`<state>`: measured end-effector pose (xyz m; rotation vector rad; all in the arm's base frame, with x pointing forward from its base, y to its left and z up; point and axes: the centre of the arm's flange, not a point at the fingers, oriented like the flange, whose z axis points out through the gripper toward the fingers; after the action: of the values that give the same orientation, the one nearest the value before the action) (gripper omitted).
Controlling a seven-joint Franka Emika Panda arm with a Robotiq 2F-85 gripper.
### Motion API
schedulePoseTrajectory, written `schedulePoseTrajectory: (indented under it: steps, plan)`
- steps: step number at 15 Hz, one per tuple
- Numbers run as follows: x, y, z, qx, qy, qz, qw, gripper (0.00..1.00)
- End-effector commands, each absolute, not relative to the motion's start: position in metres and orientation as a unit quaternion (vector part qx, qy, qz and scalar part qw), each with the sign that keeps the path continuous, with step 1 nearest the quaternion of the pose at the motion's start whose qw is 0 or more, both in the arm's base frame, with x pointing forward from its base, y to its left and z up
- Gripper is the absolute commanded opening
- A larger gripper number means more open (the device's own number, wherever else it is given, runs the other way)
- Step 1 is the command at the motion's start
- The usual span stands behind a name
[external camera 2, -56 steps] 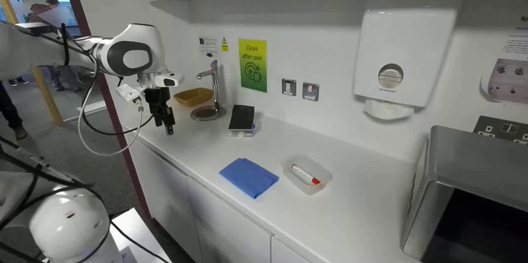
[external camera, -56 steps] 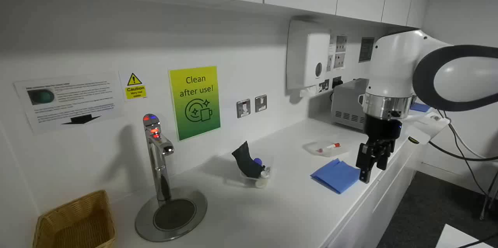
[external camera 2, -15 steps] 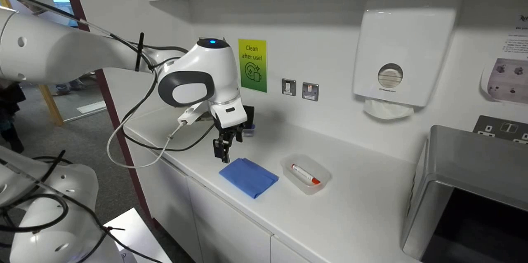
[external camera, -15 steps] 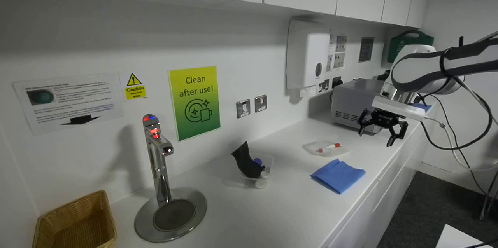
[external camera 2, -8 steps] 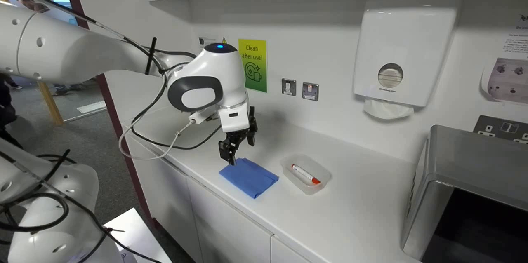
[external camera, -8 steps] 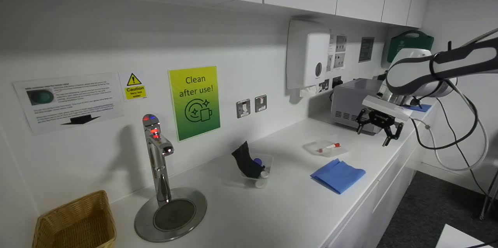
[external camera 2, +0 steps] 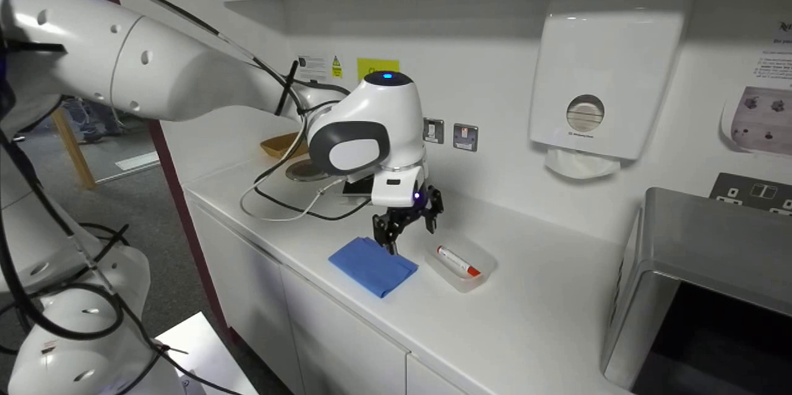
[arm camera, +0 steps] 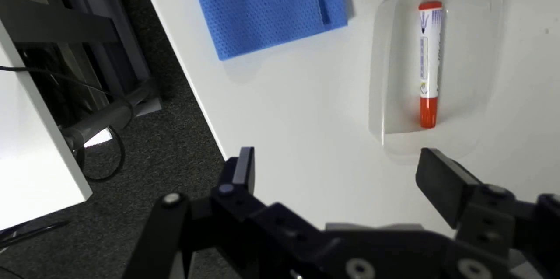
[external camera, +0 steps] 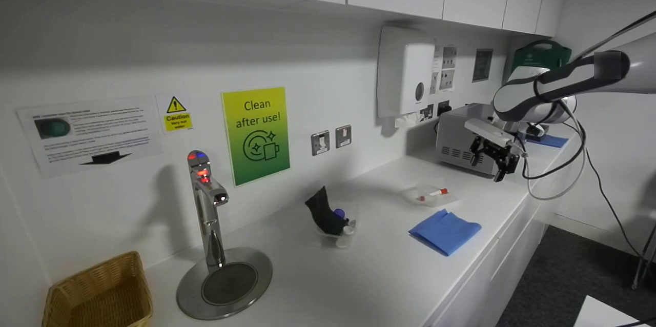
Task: Put the white and red marker on the counter.
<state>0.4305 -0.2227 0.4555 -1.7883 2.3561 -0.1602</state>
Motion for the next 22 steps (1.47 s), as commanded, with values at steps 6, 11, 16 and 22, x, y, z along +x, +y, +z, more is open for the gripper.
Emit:
schedulePoseTrajectory:
  steps: [6, 11, 16, 22]
  plan:
    - [0.512, -0.264, 0.453, -0.557, 0.825, -0.072, 0.059, 1.00]
    - [0.539, -0.265, 0.446, -0.556, 0.827, -0.078, 0.043, 1.00]
    - [0.538, -0.257, 0.431, -0.569, 0.819, -0.063, 0.043, 1.00]
    - [0.538, -0.259, 0.427, -0.568, 0.820, -0.061, 0.040, 1.00]
